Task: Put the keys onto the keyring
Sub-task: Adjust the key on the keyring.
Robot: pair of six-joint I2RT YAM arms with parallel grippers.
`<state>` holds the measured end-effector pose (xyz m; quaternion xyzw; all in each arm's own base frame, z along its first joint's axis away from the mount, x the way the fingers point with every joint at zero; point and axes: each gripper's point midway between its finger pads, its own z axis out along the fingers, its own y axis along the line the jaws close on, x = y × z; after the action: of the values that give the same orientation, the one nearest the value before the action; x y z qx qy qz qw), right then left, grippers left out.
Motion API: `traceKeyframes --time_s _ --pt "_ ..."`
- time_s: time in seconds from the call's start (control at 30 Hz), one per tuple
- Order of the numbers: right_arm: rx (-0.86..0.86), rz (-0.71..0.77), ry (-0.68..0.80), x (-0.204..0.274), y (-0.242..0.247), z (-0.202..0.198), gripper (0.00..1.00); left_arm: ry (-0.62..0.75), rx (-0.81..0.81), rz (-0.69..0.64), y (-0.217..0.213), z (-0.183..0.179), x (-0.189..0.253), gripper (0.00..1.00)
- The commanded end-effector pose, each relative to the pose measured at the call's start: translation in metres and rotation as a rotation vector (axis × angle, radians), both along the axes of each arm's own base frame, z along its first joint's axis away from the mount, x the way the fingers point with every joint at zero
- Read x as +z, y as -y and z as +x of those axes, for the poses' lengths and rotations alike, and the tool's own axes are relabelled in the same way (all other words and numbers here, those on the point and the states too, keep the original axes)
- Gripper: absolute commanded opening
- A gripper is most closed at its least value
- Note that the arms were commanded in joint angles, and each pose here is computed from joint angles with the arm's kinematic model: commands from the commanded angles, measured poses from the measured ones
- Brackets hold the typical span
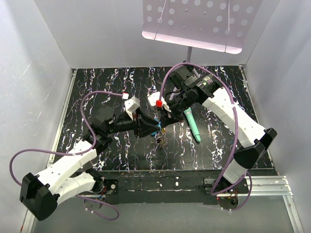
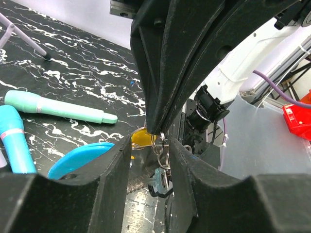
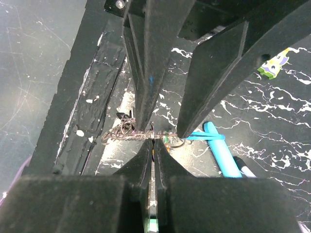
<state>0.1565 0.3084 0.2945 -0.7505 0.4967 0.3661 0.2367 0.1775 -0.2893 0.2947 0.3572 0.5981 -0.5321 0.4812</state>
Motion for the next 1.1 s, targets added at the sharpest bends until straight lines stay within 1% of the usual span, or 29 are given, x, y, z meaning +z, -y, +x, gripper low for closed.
traceKeyframes --time_s 0.0,0.07,0.17,0.33,0.53,0.57,0.67,0.7,0.8,0.93,1.07 --pt "0.009 -0.011 -0.090 0.010 0.009 -0.019 0.01 0.011 -0.043 -0.018 0.005 -0.005 0.013 0.33" --pt "0.007 -0.014 -0.093 0.009 0.009 -0.018 0.01 0.000 -0.052 -0.008 0.007 -0.005 0.011 0.30" --pt "0.005 -0.016 -0.104 0.009 0.009 -0.019 0.01 -0.007 -0.059 -0.001 0.008 -0.006 0.009 0.22" --pt "0.004 -0.019 -0.109 0.008 0.009 -0.020 0.01 0.008 -0.075 -0.007 0.008 -0.008 0.013 0.00" --pt "-0.030 -0.004 -0.159 0.013 0.010 -0.019 0.01 0.039 -0.041 -0.032 0.001 -0.011 0.019 0.00" --pt "-0.046 0.002 -0.179 0.016 0.010 -0.018 0.04 0.043 -0.022 -0.043 -0.002 -0.011 0.020 0.00" --pt "-0.096 0.033 -0.222 0.024 0.014 -0.010 0.30 0.057 0.021 -0.096 -0.009 -0.012 0.025 0.00" --pt "-0.096 0.044 -0.235 0.027 0.015 -0.011 0.36 0.057 0.026 -0.119 -0.010 -0.014 0.027 0.00" --pt "-0.096 0.099 -0.243 0.040 0.019 -0.009 0.40 0.042 0.053 -0.188 -0.014 -0.015 0.029 0.00" --pt "-0.031 0.203 -0.271 0.056 0.021 -0.021 0.42 0.036 0.106 -0.277 -0.022 -0.013 0.033 0.00" --pt "0.018 0.275 -0.328 0.060 0.019 -0.033 0.44 0.029 0.165 -0.363 -0.031 -0.009 0.038 0.00"
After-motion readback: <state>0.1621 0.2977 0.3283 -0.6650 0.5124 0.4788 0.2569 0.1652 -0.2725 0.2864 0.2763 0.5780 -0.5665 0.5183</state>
